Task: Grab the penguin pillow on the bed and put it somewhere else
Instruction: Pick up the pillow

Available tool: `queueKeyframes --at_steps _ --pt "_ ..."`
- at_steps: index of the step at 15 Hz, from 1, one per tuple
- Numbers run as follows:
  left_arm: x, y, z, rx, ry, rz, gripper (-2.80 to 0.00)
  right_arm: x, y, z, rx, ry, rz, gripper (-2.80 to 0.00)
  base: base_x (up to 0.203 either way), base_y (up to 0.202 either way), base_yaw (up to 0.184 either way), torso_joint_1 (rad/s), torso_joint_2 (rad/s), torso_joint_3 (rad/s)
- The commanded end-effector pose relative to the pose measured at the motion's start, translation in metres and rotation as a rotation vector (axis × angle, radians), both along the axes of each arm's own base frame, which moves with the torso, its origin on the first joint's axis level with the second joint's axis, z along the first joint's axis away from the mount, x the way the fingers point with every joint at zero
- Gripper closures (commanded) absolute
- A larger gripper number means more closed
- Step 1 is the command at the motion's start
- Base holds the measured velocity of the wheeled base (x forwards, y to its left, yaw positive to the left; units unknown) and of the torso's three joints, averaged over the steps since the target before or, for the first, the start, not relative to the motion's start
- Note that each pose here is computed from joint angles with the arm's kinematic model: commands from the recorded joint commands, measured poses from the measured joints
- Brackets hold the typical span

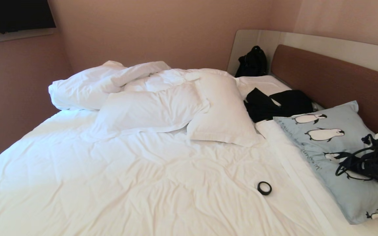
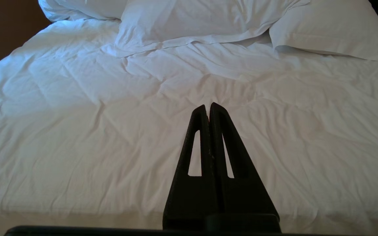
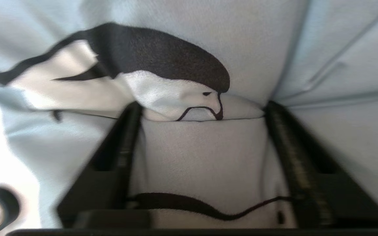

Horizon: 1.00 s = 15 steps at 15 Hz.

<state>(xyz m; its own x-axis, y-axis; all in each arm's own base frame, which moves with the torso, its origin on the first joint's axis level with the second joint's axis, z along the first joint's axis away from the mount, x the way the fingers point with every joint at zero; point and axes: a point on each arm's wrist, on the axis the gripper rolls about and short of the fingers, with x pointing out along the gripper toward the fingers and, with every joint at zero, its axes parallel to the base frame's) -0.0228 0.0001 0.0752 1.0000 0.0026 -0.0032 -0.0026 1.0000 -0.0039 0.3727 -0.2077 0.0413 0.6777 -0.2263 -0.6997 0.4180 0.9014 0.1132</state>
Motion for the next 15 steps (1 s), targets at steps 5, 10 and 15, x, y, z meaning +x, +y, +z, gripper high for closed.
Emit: queueKeyframes --at_steps 5,10,15 --pt "0.000 0.000 0.000 -0.001 0.001 0.001 0.00 -0.008 0.008 0.046 -0.016 -0.108 0.017 0.00 0.000 0.000 0.000 0.000 0.00 0.000" --pt "0.000 0.000 0.000 -0.001 0.001 0.001 0.00 -0.017 0.013 0.081 -0.032 -0.188 0.004 0.00 0.000 0.000 0.000 0.000 0.00 0.000" --pt "0.000 0.000 0.000 -0.001 0.001 0.001 0.00 -0.036 0.025 0.128 -0.021 -0.307 0.017 0.00 0.000 0.000 0.000 0.000 0.00 0.000"
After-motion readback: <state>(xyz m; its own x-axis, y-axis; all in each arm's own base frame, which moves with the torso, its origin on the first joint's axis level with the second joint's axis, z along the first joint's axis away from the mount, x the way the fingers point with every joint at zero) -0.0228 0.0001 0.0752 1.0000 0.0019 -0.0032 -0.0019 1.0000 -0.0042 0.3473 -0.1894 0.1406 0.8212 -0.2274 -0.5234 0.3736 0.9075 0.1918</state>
